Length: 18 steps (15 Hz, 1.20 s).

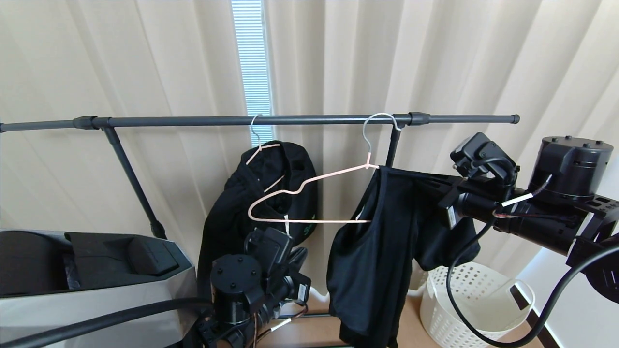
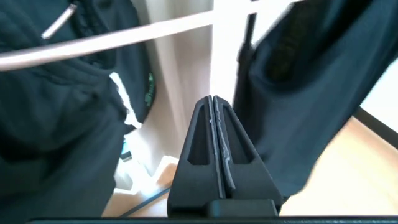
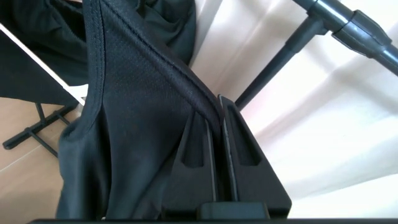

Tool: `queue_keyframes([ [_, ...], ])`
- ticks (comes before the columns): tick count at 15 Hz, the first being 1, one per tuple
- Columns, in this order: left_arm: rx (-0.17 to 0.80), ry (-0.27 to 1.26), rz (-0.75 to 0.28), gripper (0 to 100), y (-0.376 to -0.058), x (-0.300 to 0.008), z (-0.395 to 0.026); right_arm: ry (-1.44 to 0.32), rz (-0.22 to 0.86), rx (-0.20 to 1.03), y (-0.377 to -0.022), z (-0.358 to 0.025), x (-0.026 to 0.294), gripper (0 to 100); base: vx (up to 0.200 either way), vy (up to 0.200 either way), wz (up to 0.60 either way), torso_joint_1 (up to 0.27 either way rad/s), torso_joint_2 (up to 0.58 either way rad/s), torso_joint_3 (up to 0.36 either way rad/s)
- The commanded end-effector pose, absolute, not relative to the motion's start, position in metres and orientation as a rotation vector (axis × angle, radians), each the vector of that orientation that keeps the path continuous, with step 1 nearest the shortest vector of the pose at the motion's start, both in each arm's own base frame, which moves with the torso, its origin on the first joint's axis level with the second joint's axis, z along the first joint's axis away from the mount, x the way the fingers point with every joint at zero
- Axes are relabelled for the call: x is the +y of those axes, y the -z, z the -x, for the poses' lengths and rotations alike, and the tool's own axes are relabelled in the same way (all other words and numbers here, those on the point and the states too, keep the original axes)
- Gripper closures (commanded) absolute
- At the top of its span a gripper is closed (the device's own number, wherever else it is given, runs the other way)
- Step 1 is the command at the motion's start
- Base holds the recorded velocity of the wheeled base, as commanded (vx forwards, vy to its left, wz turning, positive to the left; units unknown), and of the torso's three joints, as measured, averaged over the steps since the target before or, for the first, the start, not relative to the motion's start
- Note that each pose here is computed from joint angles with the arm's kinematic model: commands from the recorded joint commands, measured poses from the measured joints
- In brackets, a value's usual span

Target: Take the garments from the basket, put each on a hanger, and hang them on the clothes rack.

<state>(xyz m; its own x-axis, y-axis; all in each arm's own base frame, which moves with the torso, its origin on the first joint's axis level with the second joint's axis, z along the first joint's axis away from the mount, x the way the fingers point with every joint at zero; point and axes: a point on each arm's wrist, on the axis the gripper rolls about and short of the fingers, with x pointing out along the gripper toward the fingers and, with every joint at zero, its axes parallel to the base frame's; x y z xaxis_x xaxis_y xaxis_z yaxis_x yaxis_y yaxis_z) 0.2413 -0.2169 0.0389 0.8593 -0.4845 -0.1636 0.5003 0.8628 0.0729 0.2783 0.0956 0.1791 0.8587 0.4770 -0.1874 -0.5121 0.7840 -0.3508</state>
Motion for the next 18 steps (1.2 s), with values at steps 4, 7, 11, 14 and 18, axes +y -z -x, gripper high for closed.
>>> queue_keyframes([
  [4,0.152,0.536,-0.130,0,-0.036,-0.221,-0.235,-0.542,0.405,0.092,-0.178,-0.277,0.097,100,0.000,0.000,0.00,0.000,0.00,0.000],
  [7,0.159,0.545,-0.089,0,-0.032,-0.228,-0.237,-0.569,0.405,0.096,-0.176,-0.273,0.103,100,0.000,0.000,0.00,0.000,0.00,0.000],
  [11,0.145,0.536,0.059,0,-0.036,-0.239,-0.249,-0.590,0.407,0.098,-0.173,-0.268,0.107,100,0.000,0.000,0.00,0.000,0.00,0.000],
  [14,0.154,0.531,0.123,0,-0.039,-0.244,-0.255,-0.610,0.408,0.097,-0.172,-0.264,0.111,100,0.000,0.000,0.00,0.000,0.00,0.000],
  [18,0.182,0.526,0.101,0,-0.026,-0.247,-0.256,-0.633,0.407,0.077,-0.177,-0.258,0.117,100,0.000,0.000,0.00,0.000,0.00,0.000],
])
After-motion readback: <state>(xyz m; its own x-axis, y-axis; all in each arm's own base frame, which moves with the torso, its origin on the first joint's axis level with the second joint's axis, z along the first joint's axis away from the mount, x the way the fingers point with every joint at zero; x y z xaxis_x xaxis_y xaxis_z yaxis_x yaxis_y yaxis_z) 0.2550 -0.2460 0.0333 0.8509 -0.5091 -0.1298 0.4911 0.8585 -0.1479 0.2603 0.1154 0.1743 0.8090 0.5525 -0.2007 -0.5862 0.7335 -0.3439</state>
